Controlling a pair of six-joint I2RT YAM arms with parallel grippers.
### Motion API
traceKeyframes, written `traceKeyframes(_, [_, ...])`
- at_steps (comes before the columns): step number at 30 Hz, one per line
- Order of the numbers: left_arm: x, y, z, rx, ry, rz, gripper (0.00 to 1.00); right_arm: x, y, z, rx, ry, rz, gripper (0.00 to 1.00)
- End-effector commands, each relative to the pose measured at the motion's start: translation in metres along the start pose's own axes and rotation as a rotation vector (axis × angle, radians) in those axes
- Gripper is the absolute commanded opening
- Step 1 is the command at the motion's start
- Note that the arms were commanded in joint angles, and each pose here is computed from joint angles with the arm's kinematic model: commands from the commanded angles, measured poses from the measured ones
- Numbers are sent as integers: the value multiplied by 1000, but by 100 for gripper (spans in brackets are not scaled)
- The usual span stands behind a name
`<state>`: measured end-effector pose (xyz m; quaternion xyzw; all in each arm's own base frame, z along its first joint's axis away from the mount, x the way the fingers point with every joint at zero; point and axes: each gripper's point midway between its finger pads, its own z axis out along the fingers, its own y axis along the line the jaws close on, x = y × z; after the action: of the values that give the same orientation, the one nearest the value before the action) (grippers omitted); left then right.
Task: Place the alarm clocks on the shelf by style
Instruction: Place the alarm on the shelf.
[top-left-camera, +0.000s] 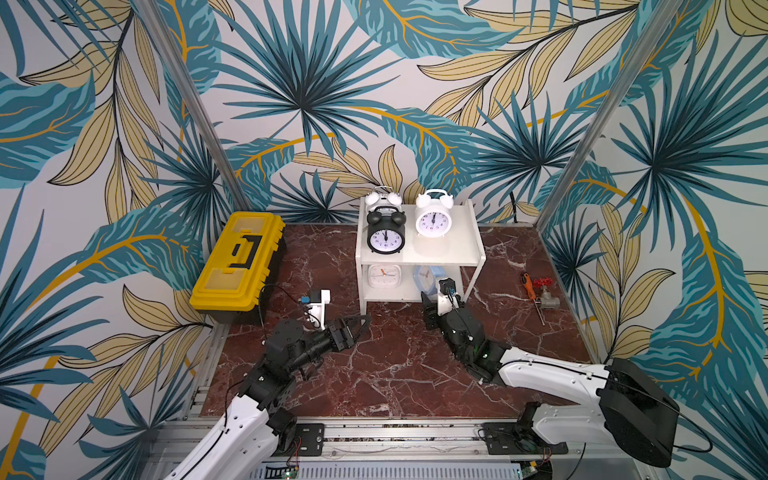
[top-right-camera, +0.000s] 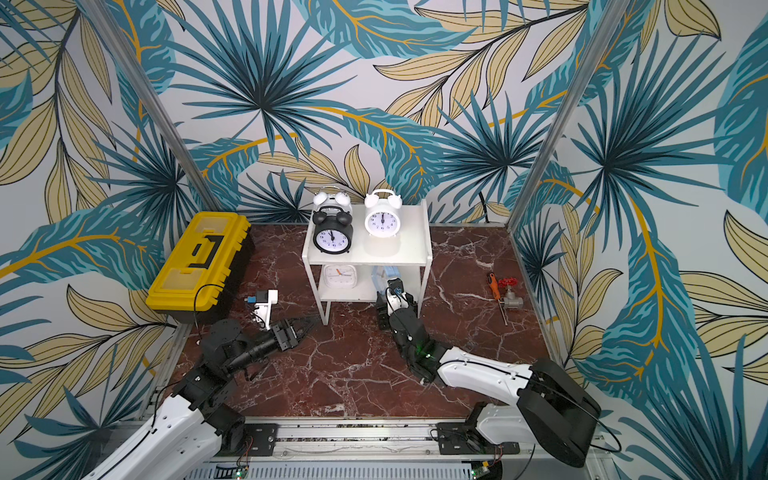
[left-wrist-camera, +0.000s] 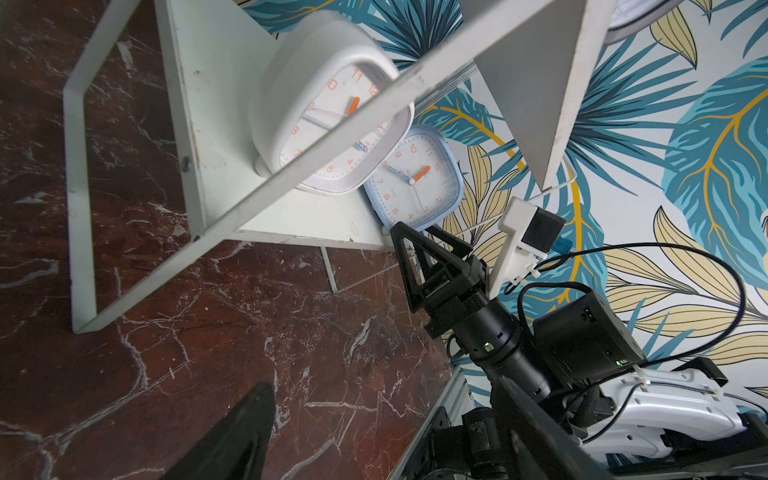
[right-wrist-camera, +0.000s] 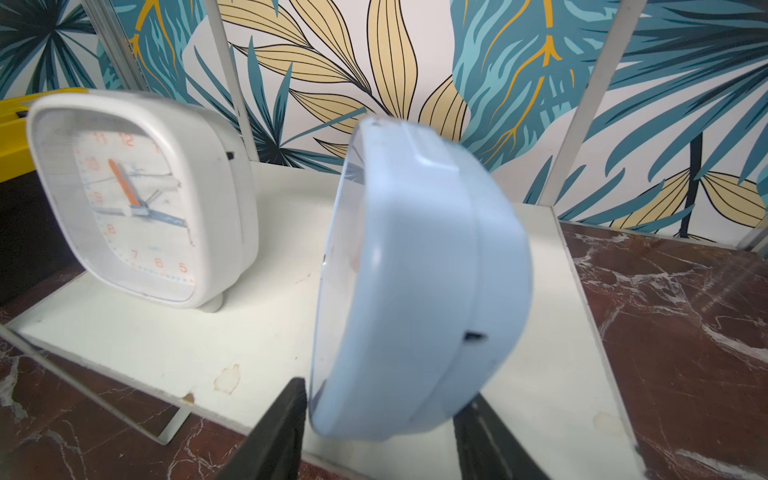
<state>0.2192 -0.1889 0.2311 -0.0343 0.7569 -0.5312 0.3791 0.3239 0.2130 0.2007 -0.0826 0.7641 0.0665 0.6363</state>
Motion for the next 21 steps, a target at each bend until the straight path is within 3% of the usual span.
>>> traceKeyframes(1, [-6,-8,-1,29,-18,27,85,-8,-3,-2,16,-12,-7,59])
traceKeyframes(13, [-3,-5,-1,30,-17,23,85,-24,-13,-13,37,-54,54,69])
traceKeyframes(21, [-2,-4,-1,35,-15,20,84,-26,-23,-19,70,-68,97,68])
